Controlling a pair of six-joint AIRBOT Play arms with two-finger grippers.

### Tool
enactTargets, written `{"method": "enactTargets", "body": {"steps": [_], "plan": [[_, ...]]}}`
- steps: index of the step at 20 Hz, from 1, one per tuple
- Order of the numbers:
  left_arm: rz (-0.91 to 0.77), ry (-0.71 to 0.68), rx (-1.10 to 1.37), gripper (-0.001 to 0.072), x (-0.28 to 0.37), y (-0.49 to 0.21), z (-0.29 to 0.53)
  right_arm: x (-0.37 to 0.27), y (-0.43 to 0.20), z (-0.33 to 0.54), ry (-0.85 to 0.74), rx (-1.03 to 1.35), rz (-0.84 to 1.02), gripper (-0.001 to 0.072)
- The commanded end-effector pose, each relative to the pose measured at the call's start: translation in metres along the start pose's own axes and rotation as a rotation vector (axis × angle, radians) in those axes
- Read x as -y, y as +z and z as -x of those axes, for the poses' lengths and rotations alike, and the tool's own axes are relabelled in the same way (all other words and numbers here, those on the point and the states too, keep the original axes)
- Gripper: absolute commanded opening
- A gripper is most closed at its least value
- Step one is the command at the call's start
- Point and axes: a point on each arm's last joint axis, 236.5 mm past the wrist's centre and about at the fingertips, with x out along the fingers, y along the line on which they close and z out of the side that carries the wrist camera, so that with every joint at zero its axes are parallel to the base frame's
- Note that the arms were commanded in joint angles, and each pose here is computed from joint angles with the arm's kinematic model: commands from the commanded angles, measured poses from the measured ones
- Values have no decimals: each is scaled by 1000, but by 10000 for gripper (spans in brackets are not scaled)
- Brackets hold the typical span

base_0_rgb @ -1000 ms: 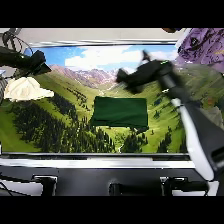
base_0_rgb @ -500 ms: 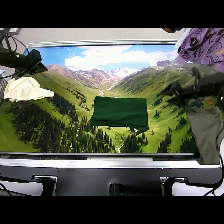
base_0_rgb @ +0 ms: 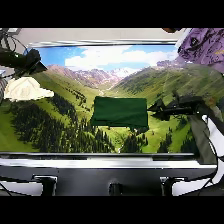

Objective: Fold the clothes and pants, and hang the long-sleeved shirts on hangers.

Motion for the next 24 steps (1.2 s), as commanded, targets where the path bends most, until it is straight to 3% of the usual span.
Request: {"method": "enactTargets", "body": {"steps": [1, 3, 4, 5, 7, 18, 24], "plan": [[1, 1, 1, 19, -1, 0, 0, 1, 9, -23, -24, 45, 30, 465], [1, 1, 0, 19, -1, 0, 0, -2, 9, -30, -37, 53, 49, 442], [2, 1, 0, 19, -1, 0, 0, -5, 8, -34, -40, 52, 57, 377], [1, 1, 0, 19, -1, 0, 0, -8, 6, -39, -43, 47, 68, 298], [4, 3, -6, 20, -2, -1, -2, -15, 3, -44, -42, 37, 86, 17], [4, 5, -23, 19, -2, -6, -5, -106, 140, 121, 49, 428, -34, 23], [4, 5, -23, 19, -2, -6, -5, -94, 189, 211, -26, 683, -73, 22]]}}
